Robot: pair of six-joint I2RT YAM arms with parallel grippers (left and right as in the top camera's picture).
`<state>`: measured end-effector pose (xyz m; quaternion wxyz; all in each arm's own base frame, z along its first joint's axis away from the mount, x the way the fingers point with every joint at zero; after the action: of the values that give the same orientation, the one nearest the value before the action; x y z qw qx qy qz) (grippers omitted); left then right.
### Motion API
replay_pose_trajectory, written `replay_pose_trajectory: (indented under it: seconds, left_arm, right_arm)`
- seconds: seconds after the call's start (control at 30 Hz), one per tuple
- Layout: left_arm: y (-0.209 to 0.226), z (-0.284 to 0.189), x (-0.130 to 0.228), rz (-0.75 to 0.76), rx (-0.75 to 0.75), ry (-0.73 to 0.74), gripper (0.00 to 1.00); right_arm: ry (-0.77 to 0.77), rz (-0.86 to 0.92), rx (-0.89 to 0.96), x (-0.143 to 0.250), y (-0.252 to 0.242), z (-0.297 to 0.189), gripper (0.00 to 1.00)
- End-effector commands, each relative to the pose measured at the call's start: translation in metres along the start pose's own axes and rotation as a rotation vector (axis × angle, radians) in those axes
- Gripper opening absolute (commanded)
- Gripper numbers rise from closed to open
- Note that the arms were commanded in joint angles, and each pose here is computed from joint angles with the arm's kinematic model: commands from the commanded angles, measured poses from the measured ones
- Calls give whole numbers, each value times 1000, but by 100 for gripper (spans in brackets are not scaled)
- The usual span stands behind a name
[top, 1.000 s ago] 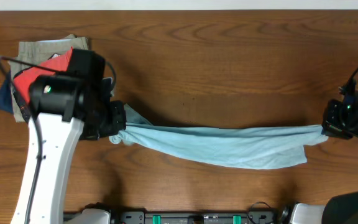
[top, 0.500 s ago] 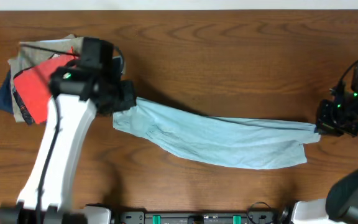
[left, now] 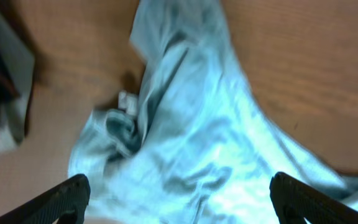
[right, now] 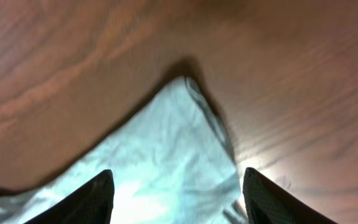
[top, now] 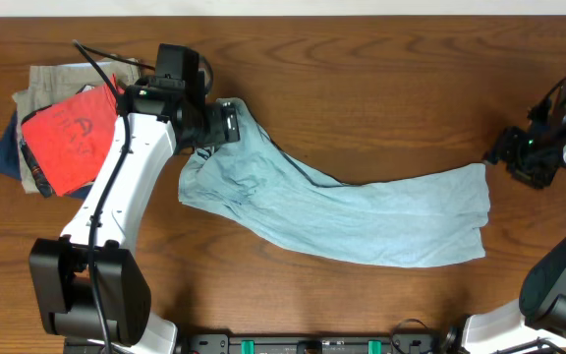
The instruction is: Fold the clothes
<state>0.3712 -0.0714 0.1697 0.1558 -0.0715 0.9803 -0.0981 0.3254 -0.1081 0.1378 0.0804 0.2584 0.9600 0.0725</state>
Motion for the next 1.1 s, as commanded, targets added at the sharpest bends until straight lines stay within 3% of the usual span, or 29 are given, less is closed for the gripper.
replay_pose_trajectory:
  seconds: [0.0, 0.2, 0.3, 0.53, 0.77, 0.83, 0.97, 1.07]
  left_arm:
    - [4, 5, 4, 5, -20, 26, 93]
    - [10, 27, 1, 3, -57, 47, 89]
    - [11, 45, 0, 10, -62, 64, 81]
    - [18, 78, 15, -2, -88, 179, 47]
    - [22, 82, 28, -9, -107, 248, 23]
    - [22, 82, 30, -8, -109, 255, 8]
    - [16, 80, 36, -4, -91, 286, 6]
    - [-2, 73, 45, -17, 44, 342, 6]
  right_arm:
    - [32, 14, -17, 7, 4, -3, 64]
    - [101, 18, -6, 22, 2, -4, 64]
    - [114, 21, -4, 24, 1, -4, 64]
    - [124, 22, -2, 27, 1, -3, 63]
    - [120, 22, -3, 26, 1, -3, 64]
    - [120, 22, -3, 26, 1, -3, 64]
    - [119, 22, -2, 26, 1, -3, 63]
    - [119, 22, -2, 26, 1, -3, 63]
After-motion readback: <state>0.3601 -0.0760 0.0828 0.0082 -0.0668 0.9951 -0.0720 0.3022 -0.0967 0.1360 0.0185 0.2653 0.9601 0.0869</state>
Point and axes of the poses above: each gripper's point midway between its finger pads, its own z axis out along the fingers, its own y axis along the line the jaws close on, x = y × z, the point moved 4 cm from there along -z, back along the fingers, and after that the axes turned 1 degree about -z, right-handed, at the moved point
